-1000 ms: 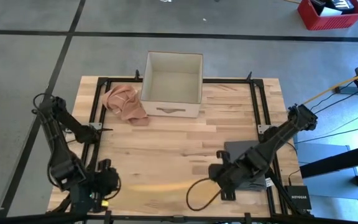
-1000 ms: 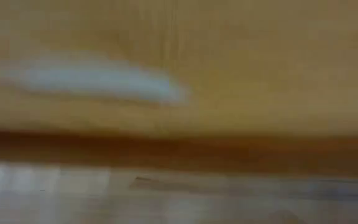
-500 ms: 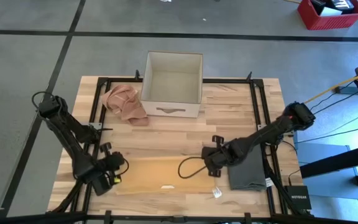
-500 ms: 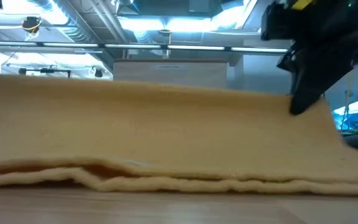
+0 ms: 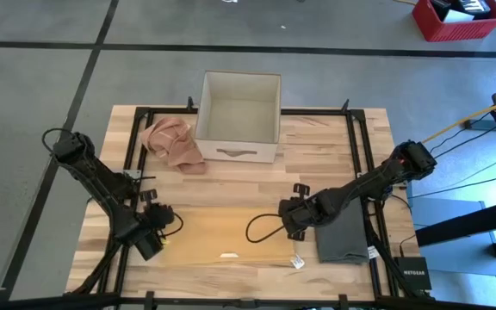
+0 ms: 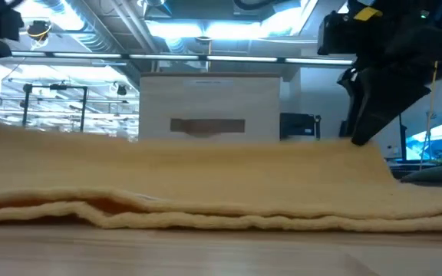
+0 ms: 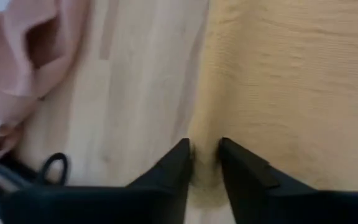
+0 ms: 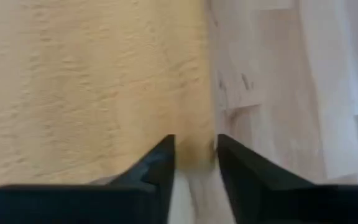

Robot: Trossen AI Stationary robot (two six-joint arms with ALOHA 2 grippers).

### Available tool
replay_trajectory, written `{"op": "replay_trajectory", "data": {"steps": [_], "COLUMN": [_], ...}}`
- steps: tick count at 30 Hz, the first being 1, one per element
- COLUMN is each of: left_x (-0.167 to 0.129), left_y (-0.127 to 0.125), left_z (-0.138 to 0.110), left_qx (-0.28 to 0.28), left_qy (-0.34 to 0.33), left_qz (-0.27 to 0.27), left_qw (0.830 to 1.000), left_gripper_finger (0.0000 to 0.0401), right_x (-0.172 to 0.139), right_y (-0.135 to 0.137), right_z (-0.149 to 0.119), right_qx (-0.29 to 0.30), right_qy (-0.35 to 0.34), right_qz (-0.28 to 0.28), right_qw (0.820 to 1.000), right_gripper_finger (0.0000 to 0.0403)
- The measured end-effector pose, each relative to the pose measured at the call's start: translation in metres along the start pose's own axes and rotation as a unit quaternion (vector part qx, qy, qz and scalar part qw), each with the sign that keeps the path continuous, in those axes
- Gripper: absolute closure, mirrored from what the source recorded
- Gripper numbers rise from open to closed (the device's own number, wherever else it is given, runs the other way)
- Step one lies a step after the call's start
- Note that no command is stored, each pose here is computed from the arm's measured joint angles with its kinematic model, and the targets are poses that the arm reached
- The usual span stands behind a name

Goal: Fold towel
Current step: Fold the yellow towel

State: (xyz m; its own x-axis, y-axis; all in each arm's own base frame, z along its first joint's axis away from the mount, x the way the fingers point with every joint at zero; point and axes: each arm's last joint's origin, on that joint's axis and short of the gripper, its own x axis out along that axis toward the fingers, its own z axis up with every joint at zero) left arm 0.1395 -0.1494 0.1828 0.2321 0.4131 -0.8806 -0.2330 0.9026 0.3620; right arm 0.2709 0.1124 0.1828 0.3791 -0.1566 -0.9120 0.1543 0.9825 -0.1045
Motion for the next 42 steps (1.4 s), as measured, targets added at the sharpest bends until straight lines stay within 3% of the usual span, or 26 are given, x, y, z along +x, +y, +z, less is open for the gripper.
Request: {"op": "replay_trajectory", "data": {"steps": [5,10,15,19,23,28,33,38,42], "left_x": [-0.007,-0.036,-0.055,-0.051,-0.041,-0.023,-0.013,-0.004,-0.013], "left_y": [0.006,0.004,-0.007,-0.009,0.001,0.022,0.033,0.038,0.021], "left_z": [0.009,0.027,0.028,0.021,0.028,0.031,0.019,0.012,0.014], "left_qx": [0.01,-0.021,-0.072,-0.089,-0.11,-0.119,-0.144,-0.151,-0.154], "left_qy": [0.033,0.029,0.003,0.005,0.017,0.027,0.018,0.026,0.01], "left_qz": [0.004,-0.037,-0.088,-0.086,-0.09,-0.132,-0.17,-0.163,-0.247], "left_qw": [0.999,0.999,0.994,0.992,0.99,0.984,0.975,0.975,0.956], "left_gripper_finger": [0.0255,0.0239,0.0247,0.0258,0.0268,0.0274,0.0274,0.0274,0.0274], "right_x": [-0.008,-0.034,-0.043,-0.03,-0.021,-0.006,0.007,0.008,-0.006], "right_y": [-0.003,-0.003,0.0,0.005,-0.004,-0.026,-0.037,-0.035,-0.019], "right_z": [0.001,0.014,0.027,0.024,0.021,0.025,0.013,0.013,0.01], "right_qx": [-0.011,-0.008,0.016,0.011,-0.011,-0.007,0.011,0.018,0.054], "right_qy": [0.027,0.058,0.018,-0.01,0.003,0.034,0.072,0.071,0.088], "right_qz": [-0.022,-0.028,-0.017,-0.007,-0.008,0.038,0.061,0.077,0.131], "right_qw": [0.999,0.998,1.0,1.0,1.0,0.999,0.995,0.994,0.986], "right_gripper_finger": [0.021,0.0175,0.0171,0.0171,0.0171,0.0171,0.0171,0.0171,0.0171]}}
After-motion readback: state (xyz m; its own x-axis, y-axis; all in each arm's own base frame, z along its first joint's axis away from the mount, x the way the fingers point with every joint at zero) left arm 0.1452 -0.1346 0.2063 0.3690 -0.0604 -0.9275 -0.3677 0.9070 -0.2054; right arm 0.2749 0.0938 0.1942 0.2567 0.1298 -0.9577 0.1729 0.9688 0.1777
